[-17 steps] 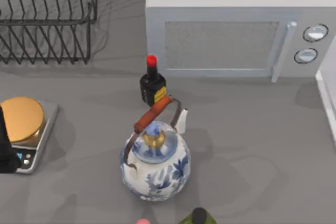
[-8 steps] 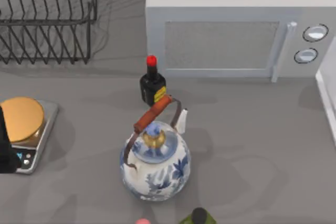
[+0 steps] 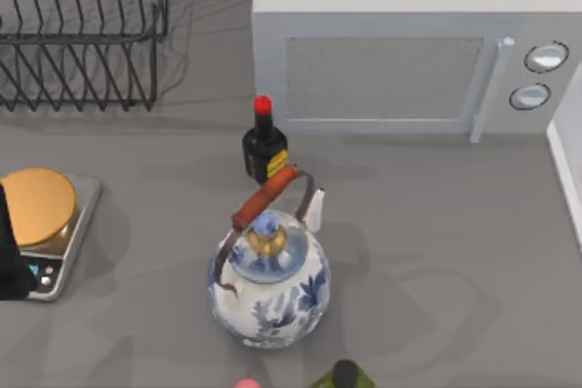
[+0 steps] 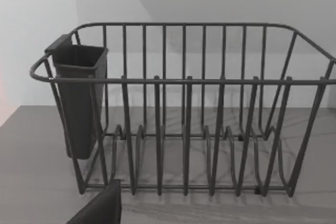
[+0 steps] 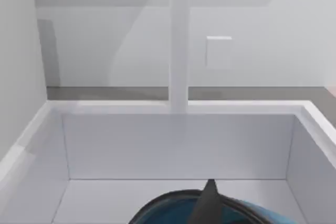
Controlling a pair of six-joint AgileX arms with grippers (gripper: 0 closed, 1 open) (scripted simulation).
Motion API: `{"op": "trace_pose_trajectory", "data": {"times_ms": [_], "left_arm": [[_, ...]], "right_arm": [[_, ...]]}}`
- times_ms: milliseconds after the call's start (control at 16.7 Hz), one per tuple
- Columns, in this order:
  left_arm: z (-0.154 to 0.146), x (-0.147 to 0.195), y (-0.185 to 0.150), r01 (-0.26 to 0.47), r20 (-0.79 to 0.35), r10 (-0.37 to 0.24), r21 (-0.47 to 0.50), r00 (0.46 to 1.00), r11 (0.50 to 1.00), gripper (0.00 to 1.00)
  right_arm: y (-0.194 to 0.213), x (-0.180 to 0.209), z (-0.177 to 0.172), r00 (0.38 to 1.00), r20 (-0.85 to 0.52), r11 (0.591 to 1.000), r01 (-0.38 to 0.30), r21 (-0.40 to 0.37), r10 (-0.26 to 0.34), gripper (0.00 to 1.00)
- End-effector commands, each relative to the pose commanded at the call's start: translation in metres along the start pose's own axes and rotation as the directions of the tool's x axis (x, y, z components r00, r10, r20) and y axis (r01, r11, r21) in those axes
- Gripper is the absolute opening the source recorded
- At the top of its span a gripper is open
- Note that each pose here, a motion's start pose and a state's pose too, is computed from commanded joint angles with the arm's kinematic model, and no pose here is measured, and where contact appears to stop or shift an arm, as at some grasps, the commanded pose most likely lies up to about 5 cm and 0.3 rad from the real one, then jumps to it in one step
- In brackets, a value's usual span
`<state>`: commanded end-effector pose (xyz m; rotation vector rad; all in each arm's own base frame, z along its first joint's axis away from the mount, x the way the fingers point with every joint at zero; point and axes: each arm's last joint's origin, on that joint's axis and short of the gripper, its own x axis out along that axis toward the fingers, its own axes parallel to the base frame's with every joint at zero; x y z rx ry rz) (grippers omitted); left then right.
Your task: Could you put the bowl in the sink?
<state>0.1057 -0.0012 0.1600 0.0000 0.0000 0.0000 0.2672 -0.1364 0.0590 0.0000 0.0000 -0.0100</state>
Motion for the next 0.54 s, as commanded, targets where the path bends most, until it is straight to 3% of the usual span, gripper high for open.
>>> {"op": "trace_pose_trajectory", "data": {"times_ms": [180,540], "left_arm": [[0.0000,0.0000,0.0000,0.000,0.000,0.000,0.000,1.000,1.000,1.00],[0.0000,0.0000,0.0000,0.000,0.000,0.000,0.000,1.000,1.000,1.00]], "right_arm": [[0.0000,0.0000,0.0000,1.000,0.000,1.000,0.000,0.000,0.000,0.98],[0.0000,0.0000,0.0000,1.000,0.000,1.000,0.000,0.000,0.000,1.00]]}}
